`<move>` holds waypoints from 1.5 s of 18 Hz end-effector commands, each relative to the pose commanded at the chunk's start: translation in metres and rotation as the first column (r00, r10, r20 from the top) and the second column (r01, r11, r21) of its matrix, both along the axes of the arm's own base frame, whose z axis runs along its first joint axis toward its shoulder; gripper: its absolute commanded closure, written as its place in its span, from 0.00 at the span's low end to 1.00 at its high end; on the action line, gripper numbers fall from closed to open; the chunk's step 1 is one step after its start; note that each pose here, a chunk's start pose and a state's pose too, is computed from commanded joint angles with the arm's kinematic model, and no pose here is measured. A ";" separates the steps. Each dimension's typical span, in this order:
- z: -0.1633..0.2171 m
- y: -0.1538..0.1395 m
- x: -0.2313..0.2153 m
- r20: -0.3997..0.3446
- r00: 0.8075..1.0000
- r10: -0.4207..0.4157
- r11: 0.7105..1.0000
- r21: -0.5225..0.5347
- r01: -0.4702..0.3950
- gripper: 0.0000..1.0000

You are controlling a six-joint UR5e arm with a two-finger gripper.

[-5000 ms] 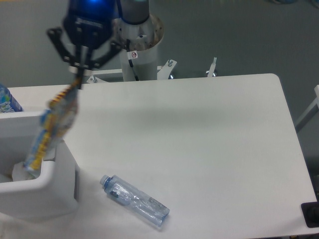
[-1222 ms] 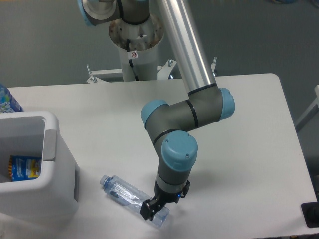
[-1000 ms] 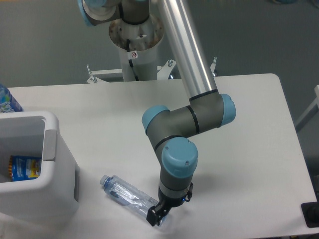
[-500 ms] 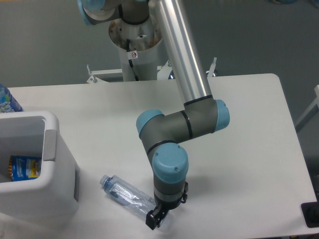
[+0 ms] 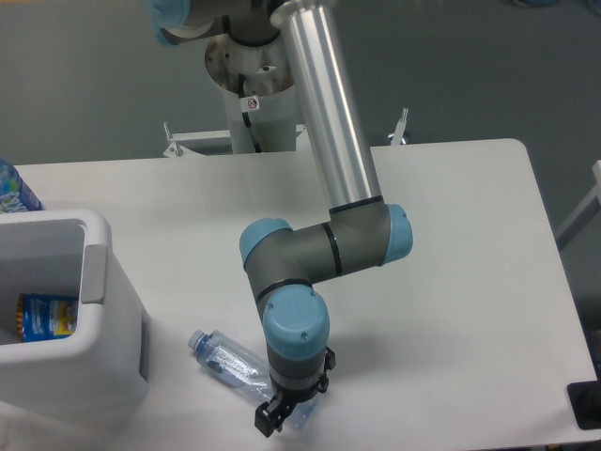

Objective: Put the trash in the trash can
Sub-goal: 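Close the gripper around the bottle's body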

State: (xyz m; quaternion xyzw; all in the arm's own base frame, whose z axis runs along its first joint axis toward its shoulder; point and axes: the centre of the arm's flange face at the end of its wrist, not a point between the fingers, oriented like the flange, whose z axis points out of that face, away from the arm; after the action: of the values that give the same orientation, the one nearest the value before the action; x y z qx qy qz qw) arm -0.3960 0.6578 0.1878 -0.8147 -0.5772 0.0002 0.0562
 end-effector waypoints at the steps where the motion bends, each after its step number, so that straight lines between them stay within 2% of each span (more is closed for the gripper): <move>1: -0.002 0.000 -0.001 -0.003 1.000 -0.001 1.000 -0.004 0.001 0.00; 7: -0.008 0.000 -0.003 -0.013 1.000 -0.004 1.000 -0.024 0.003 0.00; 8: -0.009 -0.001 -0.003 -0.013 1.000 -0.003 1.000 -0.026 0.003 0.02; 13: -0.010 -0.002 -0.001 -0.011 1.000 -0.005 1.000 -0.030 0.005 0.27; 27: -0.008 -0.002 0.007 -0.007 1.000 -0.013 0.999 -0.035 0.012 0.41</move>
State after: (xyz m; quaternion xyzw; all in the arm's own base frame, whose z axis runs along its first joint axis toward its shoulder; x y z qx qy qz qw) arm -0.3887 0.6557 0.1796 -0.8191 -0.5717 0.0129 0.0442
